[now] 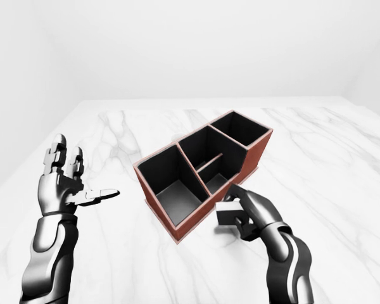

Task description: Pick up the book and place it in the left compartment of the caddy.

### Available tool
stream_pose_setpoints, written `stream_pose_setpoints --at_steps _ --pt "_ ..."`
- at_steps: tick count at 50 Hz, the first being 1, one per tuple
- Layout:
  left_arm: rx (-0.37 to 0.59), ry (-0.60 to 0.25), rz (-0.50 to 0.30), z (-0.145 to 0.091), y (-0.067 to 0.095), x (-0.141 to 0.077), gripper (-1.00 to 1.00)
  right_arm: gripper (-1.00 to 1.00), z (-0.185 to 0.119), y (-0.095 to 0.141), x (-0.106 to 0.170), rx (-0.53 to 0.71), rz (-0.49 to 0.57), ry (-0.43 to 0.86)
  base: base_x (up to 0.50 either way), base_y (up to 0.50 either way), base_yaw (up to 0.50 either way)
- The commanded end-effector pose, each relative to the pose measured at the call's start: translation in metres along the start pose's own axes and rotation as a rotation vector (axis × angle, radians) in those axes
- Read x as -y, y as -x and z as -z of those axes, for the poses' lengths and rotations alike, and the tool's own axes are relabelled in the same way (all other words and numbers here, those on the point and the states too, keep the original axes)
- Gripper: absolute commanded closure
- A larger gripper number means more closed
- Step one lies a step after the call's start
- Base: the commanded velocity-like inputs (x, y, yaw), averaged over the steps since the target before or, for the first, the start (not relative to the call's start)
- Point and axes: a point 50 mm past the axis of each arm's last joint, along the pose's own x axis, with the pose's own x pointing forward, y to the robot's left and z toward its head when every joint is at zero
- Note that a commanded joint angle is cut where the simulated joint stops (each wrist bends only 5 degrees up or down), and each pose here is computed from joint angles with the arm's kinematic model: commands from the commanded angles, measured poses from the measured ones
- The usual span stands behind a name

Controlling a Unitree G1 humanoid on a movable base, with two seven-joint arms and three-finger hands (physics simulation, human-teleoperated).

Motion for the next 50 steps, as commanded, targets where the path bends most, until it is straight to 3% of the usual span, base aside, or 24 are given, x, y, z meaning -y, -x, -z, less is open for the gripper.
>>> stream_pose_setpoints --at_steps 1,17,27,39,50 --pt "0.005 0.0 -0.003 -0.001 -0.001 -0.001 -1.0 1.0 -0.024 0.014 0.029 0.065 0.157 0.077 0.0 0.0 0.0" --pt "-0.002 -0.002 -0.002 0.001 0.0 0.0 -1.0 1.0 -0.051 0.015 0.052 0.155 0.263 0.158 0.0 0.0 0.0" --pt "-0.007 -0.002 -0.003 0.002 -0.001 0.0 -1.0 1.0 -0.093 0.016 0.074 0.28 0.386 0.286 0.0 0.0 0.0" --pt "-0.002 -0.001 -0.006 0.001 -0.002 0.0 -1.0 1.0 -0.123 0.013 0.083 0.353 0.449 0.351 0.0 0.0 0.0" --pt "0.002 0.001 -0.008 0.0 -0.001 -0.001 -1.0 1.0 -0.136 0.0 0.072 0.426 0.376 0.289 0.0 0.0 0.0"
